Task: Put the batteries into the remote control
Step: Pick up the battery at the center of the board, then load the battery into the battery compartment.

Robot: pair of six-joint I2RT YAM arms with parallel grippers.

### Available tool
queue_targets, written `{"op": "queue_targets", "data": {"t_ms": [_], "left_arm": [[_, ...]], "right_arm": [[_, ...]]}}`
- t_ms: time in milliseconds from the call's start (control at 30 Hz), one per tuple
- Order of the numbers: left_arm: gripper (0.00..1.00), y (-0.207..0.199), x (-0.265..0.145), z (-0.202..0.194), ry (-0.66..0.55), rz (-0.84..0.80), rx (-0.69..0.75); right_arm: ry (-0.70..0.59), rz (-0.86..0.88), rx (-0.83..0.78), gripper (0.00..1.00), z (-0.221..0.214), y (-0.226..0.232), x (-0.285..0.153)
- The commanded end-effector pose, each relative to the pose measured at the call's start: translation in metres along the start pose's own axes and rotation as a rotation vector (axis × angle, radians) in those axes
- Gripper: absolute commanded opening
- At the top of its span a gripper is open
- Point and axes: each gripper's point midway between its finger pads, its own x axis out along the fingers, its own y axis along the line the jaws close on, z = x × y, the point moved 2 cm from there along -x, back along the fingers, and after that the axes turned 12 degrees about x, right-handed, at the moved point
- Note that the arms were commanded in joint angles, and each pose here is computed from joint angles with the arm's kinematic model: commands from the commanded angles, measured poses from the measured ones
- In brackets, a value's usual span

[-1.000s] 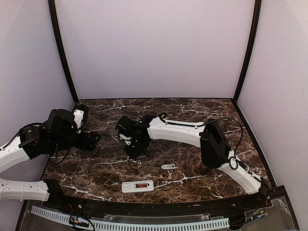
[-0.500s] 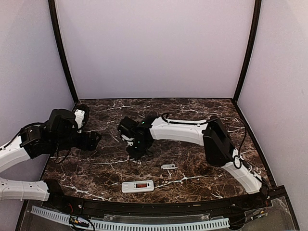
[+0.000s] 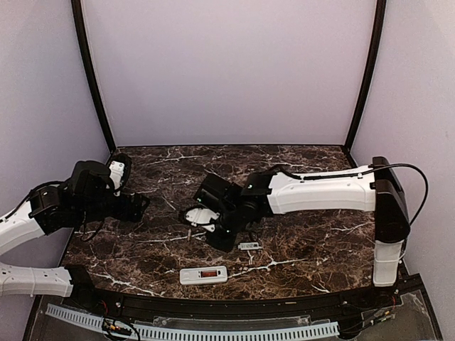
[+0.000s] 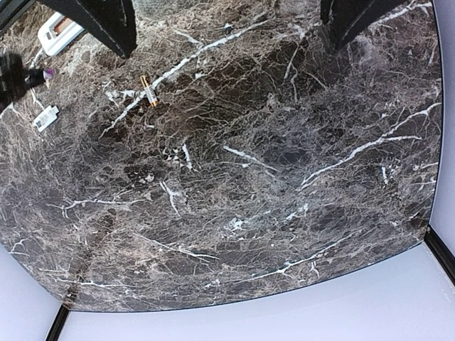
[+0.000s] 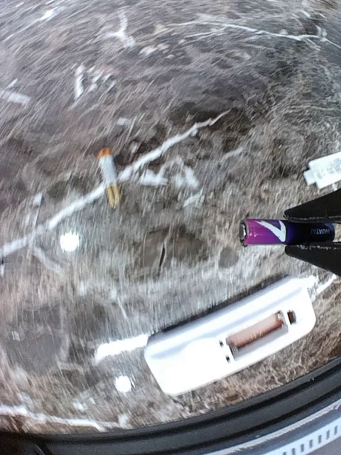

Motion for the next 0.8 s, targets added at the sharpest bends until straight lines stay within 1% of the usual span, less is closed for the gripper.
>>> {"op": "queue_targets", "data": {"t_ms": [0,100,267,500,767], "left_arm": [[0.89,-0.001,0.006,-0.005,0.013,-0.005,0.008],[0.89,0.001,0.009,-0.005,0.018,0.003,0.002],[0.89,0.004,0.011,-0.007,0.024,0.017,-0.004],[0.89,0.003,0.017,-0.007,0.039,-0.017,-0.026],[0.9,0.006,0.018,-0.007,0.042,-0.014,-0.039]], "right_arm": [[-0.028,0.077,-0.272,0.0,-0.013,0.055,0.011],[-0.032,0.09,-0.331,0.0,-0.014,0.064,0.017],[-0.012,0.079,-0.37,0.0,-0.022,0.067,0.029],[0.033,0.047,-0.38,0.0,-0.038,0.065,0.037],[0.02,0.057,-0.373,0.0,-0.042,0.074,0.042]]}}
